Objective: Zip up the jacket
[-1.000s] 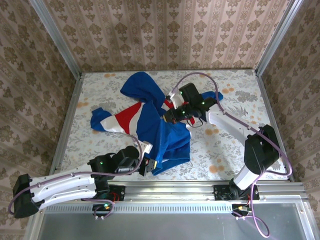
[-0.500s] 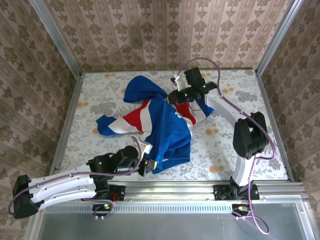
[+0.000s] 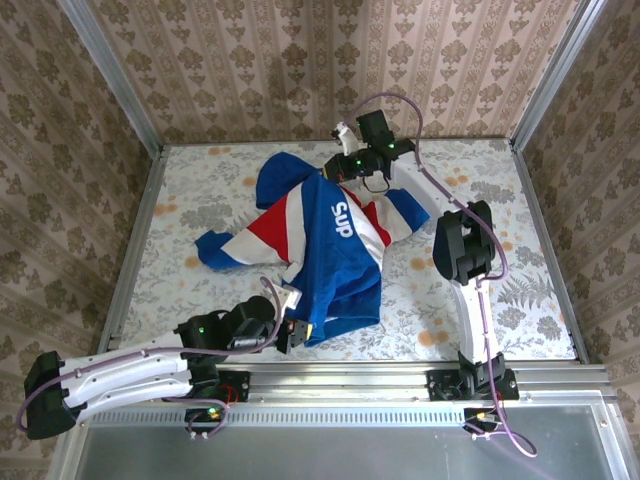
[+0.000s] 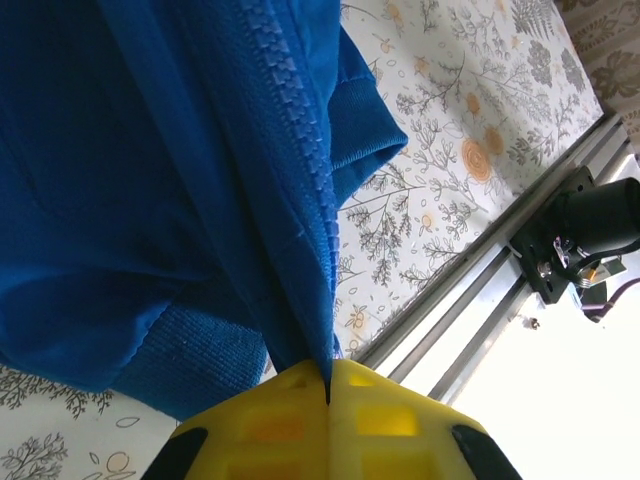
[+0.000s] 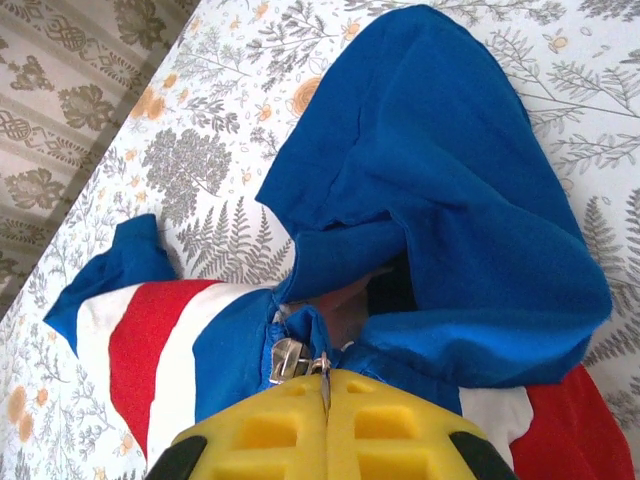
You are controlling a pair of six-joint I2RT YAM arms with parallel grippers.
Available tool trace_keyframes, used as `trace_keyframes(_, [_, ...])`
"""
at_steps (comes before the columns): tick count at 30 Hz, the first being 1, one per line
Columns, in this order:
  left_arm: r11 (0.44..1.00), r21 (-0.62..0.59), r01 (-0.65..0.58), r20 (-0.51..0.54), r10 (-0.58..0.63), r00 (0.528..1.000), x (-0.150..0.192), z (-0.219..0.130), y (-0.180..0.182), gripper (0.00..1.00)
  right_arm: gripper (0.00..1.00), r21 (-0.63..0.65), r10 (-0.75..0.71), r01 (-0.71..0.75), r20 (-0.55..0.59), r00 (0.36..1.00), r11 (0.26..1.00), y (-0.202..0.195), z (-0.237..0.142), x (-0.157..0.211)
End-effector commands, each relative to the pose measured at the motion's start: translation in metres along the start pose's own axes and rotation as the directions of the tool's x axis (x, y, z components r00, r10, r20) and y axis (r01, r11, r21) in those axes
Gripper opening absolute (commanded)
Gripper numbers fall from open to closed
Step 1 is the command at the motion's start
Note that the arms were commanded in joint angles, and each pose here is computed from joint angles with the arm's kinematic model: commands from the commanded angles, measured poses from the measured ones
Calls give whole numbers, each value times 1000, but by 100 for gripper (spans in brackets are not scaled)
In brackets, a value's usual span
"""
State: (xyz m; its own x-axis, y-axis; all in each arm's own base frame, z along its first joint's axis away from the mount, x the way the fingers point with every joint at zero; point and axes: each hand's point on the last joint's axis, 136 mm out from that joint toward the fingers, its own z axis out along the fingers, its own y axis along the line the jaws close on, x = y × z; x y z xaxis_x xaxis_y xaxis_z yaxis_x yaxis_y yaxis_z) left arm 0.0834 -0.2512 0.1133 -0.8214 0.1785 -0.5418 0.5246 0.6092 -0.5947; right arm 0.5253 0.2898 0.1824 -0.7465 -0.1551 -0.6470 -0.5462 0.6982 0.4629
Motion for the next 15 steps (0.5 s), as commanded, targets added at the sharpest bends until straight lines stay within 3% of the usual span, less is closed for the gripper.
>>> trace_keyframes(1, [998,38,40,-196,-32,980,48,0,3,0,0,140,-95,65,225,970,988,-38,-23,-74])
trace_keyframes(12, [989,-87,119,-94,-127,987,23,-10,31,0,2,151,-104,69,234,967,986,-52,-3,-85])
trace_keyframes(13, [980,-135,144,-71,-154,985,20,-16,40,2,6,155,-106,72,230,967,985,-52,-3,-84])
trace_keyframes(15, [963,-199,179,-24,-188,982,14,-28,52,17,25,155,-109,76,217,970,985,-50,-3,-81])
